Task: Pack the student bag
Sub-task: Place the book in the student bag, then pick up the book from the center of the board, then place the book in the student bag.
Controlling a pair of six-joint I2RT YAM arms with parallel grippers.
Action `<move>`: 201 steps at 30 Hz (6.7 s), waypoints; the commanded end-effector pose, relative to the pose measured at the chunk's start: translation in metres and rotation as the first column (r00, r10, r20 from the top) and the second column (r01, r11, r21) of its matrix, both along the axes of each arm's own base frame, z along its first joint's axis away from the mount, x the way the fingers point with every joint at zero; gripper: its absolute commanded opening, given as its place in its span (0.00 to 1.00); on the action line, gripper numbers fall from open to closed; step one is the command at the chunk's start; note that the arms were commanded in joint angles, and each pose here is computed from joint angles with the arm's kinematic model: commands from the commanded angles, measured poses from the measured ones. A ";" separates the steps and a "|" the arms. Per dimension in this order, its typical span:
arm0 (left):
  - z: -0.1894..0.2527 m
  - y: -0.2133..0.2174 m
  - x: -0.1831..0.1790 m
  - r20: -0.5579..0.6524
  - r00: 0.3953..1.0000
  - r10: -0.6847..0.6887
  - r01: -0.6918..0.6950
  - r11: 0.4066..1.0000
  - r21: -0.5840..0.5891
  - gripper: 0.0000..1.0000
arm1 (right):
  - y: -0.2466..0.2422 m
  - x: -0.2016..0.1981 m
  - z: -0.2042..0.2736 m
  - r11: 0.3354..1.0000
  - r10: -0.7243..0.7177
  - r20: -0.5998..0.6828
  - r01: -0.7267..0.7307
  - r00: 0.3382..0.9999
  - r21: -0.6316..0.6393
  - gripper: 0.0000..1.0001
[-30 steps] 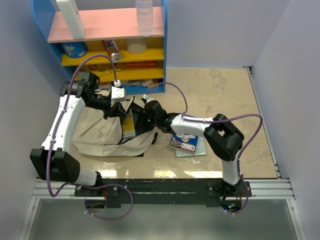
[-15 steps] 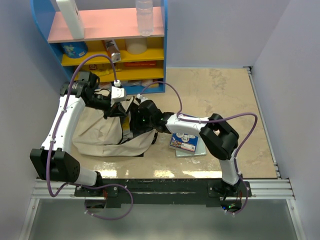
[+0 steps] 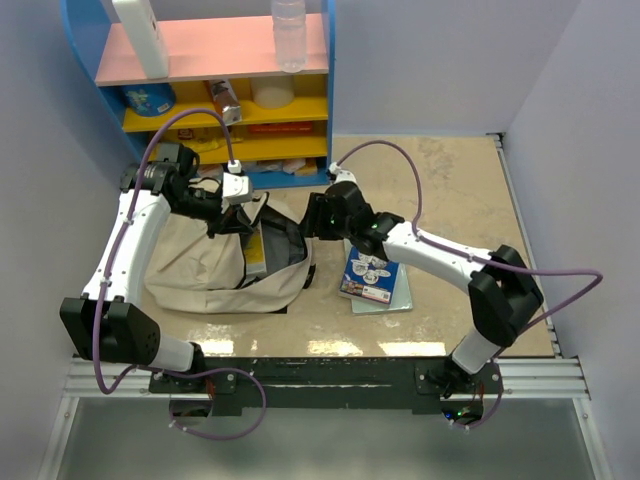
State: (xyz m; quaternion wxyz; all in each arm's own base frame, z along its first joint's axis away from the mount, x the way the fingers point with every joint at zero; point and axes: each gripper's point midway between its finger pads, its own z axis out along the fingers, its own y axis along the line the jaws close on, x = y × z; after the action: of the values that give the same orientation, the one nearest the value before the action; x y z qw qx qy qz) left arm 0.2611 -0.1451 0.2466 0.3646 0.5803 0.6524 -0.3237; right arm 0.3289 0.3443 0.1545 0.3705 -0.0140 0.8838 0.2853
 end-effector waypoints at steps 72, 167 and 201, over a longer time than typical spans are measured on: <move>0.023 -0.008 -0.004 0.058 0.998 -0.024 0.026 0.999 -0.045 0.00 | -0.230 0.011 -0.128 0.720 -0.570 -0.286 0.635 0.771 0.280 0.44; 0.030 -0.008 -0.013 0.099 0.994 -0.034 0.040 0.998 -0.052 0.00 | 0.071 0.018 -0.012 0.961 0.126 -0.049 -0.110 0.991 0.253 0.66; 0.034 -0.012 -0.008 0.082 0.996 -0.035 0.041 0.996 -0.079 0.00 | 0.158 -0.080 -0.008 0.917 0.393 0.020 -0.394 0.919 0.060 0.01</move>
State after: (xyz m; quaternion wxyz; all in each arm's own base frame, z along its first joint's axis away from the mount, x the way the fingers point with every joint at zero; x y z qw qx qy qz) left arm 0.2529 -0.1405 0.2533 0.3680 0.5871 0.6539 -0.3038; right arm 0.2435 0.4706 0.0929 0.2733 -0.1748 0.8891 0.3229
